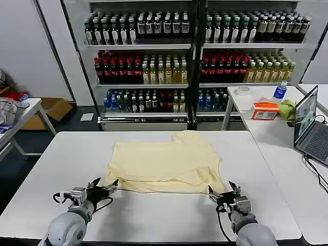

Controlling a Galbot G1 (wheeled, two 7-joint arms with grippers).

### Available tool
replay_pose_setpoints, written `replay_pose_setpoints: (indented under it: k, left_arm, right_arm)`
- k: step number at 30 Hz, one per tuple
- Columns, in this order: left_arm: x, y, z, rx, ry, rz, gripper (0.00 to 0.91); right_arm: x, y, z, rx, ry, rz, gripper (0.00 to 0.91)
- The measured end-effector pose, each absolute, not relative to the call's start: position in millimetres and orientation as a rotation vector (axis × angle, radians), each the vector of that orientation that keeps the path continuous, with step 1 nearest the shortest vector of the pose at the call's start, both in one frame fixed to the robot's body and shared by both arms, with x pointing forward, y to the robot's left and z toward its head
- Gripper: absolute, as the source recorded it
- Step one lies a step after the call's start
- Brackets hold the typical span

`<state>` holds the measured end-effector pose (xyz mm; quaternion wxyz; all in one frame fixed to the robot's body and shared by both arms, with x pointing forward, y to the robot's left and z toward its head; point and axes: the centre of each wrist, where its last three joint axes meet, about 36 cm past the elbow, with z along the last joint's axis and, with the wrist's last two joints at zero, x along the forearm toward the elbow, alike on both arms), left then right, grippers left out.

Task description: Fold and organize the clothes.

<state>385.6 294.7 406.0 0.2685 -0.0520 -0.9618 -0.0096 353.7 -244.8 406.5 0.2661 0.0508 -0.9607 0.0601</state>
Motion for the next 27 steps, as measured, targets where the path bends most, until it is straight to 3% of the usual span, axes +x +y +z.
replay_pose_setpoints:
  k: [27]
  left_arm:
    - [369.5, 298.6, 402.8, -0.193, -2.526, 0.055, 0.01]
  right_arm:
    - [338.2, -251.8, 405.4, 0.14, -2.552, 0.124, 0.0]
